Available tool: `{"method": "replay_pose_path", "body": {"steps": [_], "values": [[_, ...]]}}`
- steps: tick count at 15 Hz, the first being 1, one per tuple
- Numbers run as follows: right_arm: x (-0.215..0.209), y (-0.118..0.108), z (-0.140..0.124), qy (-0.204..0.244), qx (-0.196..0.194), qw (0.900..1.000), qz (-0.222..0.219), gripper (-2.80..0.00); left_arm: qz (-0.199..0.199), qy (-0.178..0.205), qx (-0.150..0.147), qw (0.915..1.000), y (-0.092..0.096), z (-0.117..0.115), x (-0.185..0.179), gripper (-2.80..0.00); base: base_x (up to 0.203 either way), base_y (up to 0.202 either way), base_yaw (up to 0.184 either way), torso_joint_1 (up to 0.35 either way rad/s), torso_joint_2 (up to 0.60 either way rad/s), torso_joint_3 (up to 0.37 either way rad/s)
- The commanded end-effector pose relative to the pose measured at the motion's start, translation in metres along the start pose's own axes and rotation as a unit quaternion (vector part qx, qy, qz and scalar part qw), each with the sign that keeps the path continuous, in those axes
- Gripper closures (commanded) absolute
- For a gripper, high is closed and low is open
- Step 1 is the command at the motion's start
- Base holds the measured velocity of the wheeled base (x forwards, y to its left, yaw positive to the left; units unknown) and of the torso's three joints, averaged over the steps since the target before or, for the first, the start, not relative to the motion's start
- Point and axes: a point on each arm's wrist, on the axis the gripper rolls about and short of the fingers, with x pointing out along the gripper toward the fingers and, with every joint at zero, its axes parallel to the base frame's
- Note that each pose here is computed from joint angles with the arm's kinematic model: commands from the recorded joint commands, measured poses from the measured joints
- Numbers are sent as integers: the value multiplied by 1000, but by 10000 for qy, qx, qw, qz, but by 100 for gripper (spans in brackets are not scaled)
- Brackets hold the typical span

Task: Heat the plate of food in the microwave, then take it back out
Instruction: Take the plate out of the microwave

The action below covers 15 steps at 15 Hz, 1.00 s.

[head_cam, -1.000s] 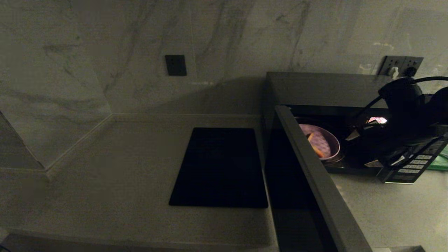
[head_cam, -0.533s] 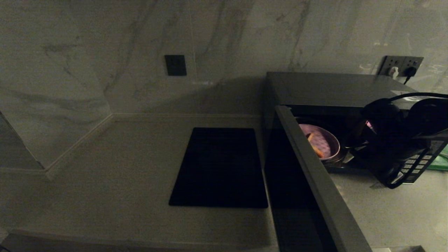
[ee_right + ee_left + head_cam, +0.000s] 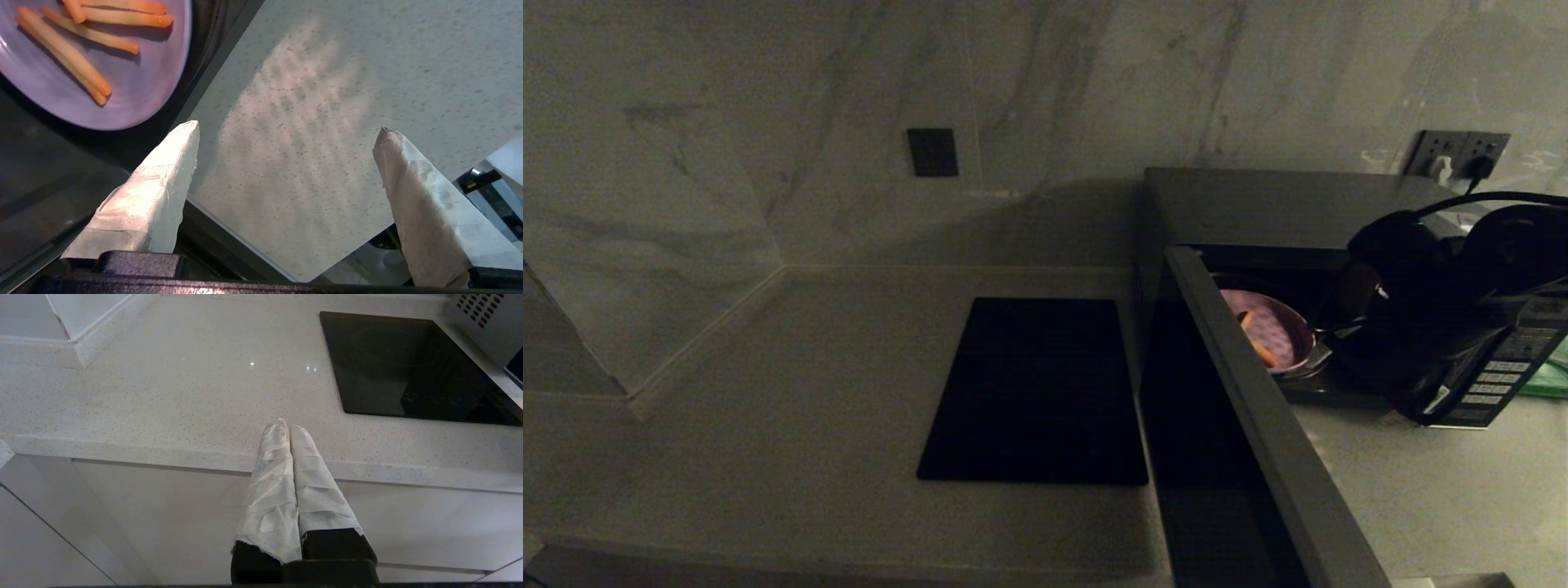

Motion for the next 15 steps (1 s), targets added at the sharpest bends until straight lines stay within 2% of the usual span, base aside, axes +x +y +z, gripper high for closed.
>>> {"method": "replay_pose_path", "body": {"steps": [1,3,6,8,13,15], "values": [[15,7,-1,152,74,9998,-74,-280,3,-2,-3,10000,0,0,0,0,0,0,0,0,0,0],[27,15,0,265,450,9986,-15,-280,3,-3,-3,10000,0,0,0,0,0,0,0,0,0,0],[32,23,10,127,978,9949,198,-280,4,4,-3,10000,0,0,0,0,0,0,0,0,0,0],[38,23,11,148,1037,9944,124,-280,4,1,-3,10000,0,0,0,0,0,0,0,0,0,0],[29,31,27,19,1204,9918,423,-280,3,-1,-3,10000,0,0,0,0,0,0,0,0,0,0],[43,36,30,20,1226,9917,375,-280,4,3,-3,10000,0,0,0,0,0,0,0,0,0,0]]}}
